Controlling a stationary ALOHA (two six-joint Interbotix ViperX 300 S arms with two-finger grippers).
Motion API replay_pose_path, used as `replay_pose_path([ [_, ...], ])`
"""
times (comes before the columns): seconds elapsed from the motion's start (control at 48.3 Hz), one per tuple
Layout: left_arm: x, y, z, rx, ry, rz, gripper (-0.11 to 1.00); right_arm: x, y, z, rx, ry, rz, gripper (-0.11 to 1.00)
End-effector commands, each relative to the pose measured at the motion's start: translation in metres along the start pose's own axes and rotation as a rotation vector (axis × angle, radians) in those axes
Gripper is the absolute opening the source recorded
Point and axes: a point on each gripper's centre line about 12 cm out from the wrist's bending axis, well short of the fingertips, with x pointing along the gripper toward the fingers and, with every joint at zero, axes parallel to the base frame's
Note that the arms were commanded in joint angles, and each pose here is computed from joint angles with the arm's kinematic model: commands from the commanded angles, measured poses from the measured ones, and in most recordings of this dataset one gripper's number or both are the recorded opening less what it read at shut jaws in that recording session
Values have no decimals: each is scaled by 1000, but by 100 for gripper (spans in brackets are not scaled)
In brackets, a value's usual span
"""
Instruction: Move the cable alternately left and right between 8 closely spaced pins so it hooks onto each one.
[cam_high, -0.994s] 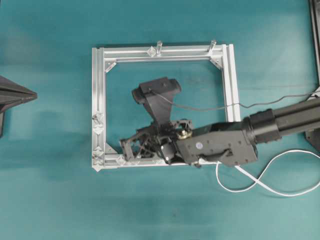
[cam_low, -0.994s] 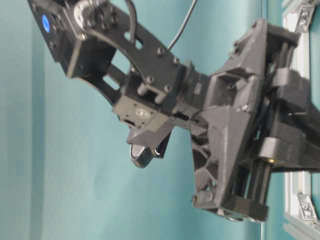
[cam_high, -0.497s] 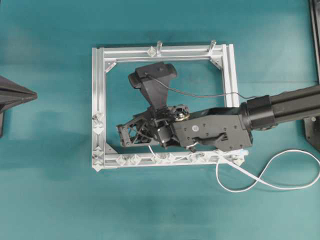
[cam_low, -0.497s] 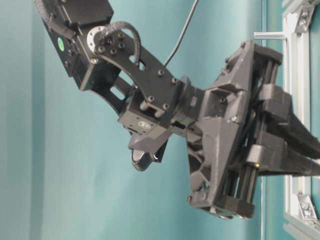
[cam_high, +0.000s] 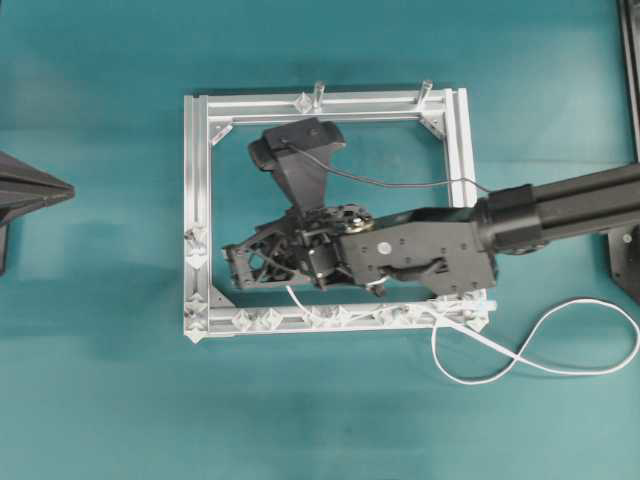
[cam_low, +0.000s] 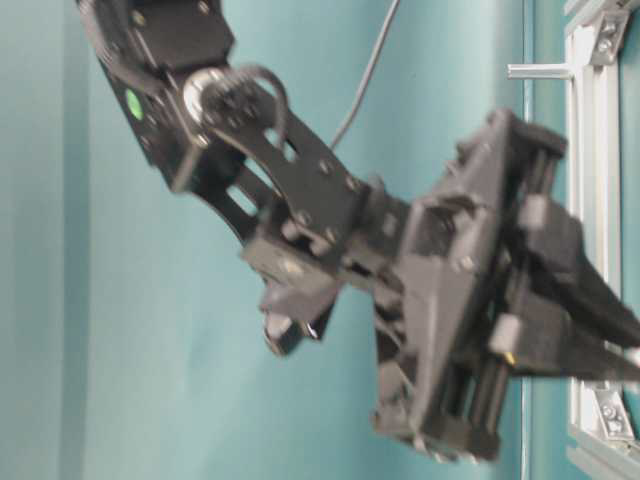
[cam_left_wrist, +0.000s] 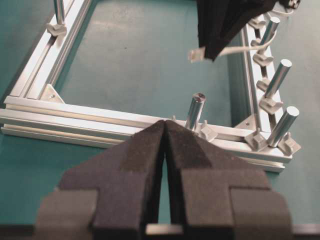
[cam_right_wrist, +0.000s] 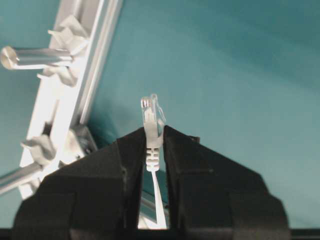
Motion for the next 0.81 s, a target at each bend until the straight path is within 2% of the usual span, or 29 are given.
replay_pose_path([
  [0.0,0,-1,5,-4,-10,-3,0,-7,18,7,6,-6,65,13],
  [0.393,0,-1,5,-6,-11,-2,0,6,49,14,-44,-23,117,13],
  [0.787,0,-1,4,-4,-11,-1,0,5,52,1,-36,12,119,13],
])
